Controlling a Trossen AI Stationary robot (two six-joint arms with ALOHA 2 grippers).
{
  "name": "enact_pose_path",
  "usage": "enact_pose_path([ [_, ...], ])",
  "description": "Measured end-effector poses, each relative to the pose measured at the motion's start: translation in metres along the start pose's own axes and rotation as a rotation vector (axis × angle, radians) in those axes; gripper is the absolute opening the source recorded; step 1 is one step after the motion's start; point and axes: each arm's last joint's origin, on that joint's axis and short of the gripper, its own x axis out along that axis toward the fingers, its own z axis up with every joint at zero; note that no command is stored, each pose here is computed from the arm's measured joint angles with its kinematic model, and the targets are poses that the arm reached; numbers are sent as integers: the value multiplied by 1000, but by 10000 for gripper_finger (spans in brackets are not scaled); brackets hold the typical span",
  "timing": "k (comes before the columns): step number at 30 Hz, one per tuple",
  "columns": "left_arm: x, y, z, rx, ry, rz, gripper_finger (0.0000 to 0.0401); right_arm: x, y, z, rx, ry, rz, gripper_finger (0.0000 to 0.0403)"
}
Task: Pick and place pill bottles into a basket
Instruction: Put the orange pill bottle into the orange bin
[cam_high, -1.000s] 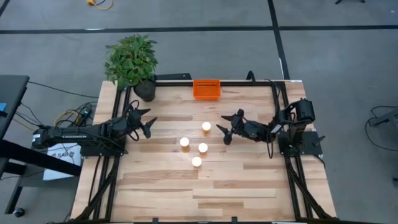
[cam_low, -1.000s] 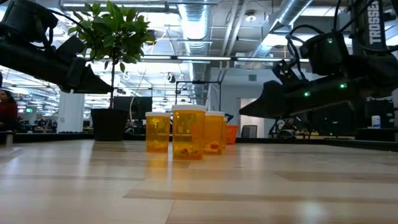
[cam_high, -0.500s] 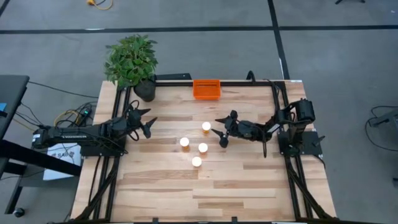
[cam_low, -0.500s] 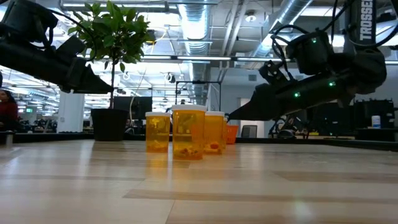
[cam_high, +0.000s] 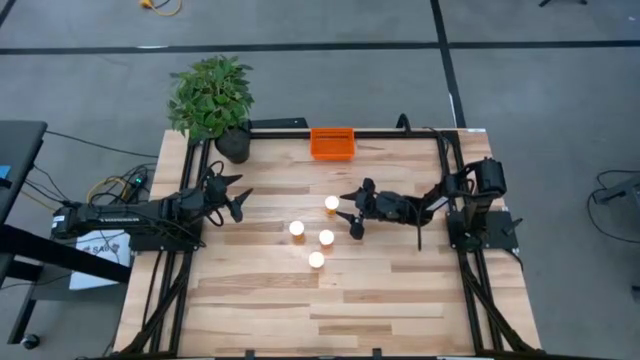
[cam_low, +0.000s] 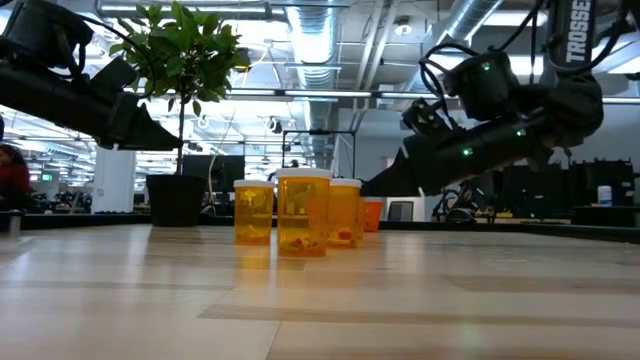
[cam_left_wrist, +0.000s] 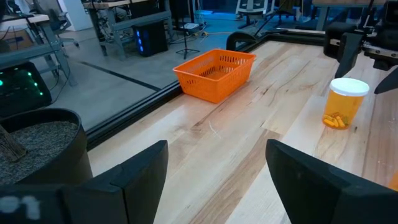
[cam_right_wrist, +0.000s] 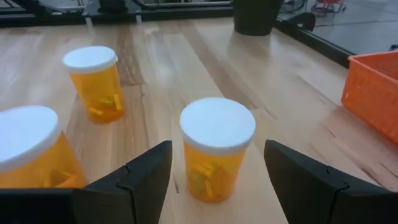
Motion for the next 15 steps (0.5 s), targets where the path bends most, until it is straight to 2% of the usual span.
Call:
enact_pose_path([
  [15,0,0,0,0,0,0,263,3,-4,2,0,1,34,251],
])
